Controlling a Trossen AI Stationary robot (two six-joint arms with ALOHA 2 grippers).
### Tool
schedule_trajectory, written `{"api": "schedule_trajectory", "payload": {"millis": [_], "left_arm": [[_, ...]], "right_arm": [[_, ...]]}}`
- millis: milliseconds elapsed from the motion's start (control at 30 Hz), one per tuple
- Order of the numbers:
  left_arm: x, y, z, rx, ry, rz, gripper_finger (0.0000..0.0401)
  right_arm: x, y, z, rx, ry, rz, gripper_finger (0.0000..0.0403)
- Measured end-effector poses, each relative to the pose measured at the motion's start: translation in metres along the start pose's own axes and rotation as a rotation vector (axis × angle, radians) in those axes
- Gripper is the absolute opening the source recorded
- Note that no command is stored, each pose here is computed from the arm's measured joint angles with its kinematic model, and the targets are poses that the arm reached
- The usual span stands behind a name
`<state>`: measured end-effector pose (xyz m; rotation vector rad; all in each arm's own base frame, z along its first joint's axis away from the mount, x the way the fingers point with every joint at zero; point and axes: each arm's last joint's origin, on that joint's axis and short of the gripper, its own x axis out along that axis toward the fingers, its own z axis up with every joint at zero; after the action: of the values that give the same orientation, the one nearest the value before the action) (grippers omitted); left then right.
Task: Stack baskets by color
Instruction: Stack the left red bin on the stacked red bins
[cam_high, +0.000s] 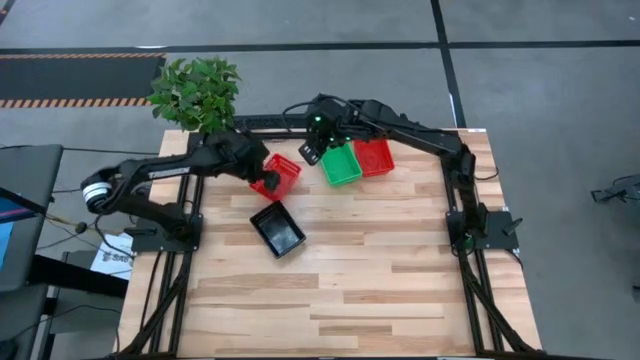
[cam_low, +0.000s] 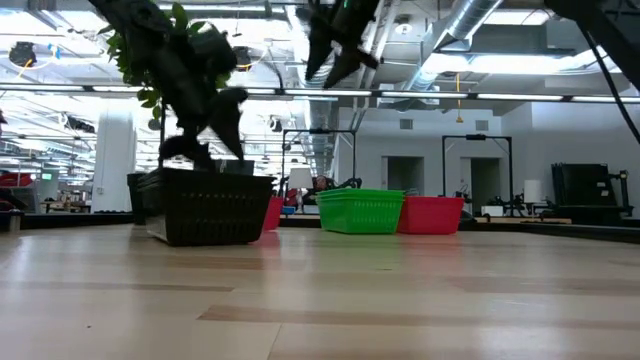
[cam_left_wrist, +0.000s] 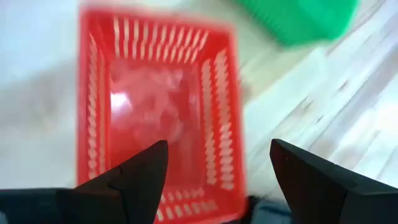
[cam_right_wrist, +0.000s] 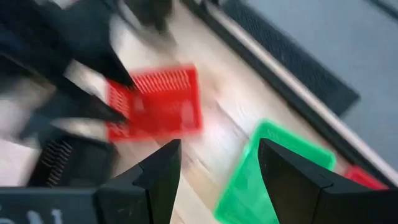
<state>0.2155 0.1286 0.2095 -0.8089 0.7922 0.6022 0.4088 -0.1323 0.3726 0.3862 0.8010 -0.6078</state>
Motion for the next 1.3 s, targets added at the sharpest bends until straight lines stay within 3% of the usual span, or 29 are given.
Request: {"api": "schedule_trajectory", "payload": {"millis": [233,467,767,867,1033,1300], "left_arm": [[-0.049,-0.016,0.007,-0.013,-0.113,-0.052,0.0270],[-0.085,-0.023,-0.015,0.000,-0.113,-0.092,0.0270],[-0.115,-0.024,-0.034,-0.064,-0.162,-0.109,0.0270],[-0.118,-0.025,-0.036,-0.089,-0.190,-0.102,0.0270],[-0.121,-0.024,-0.036,-0.117,-0.209,-0.098,0.0270],[-0.121,-0.024,-0.037,-0.125,-0.203,-0.098,0.0270]], "right_arm": [[0.057,-0.004,-0.008,-0.062,0.112,-0.019,0.0234],[0.127,0.001,-0.023,-0.093,0.189,0.056,0.0234],[0.174,0.004,-0.033,-0.149,0.183,0.127,0.0234],[0.188,0.004,-0.038,-0.155,0.198,0.128,0.0234],[0.184,0.010,-0.031,-0.215,0.118,0.106,0.0223],[0.186,0.002,-0.040,-0.197,0.239,0.134,0.0204]]}}
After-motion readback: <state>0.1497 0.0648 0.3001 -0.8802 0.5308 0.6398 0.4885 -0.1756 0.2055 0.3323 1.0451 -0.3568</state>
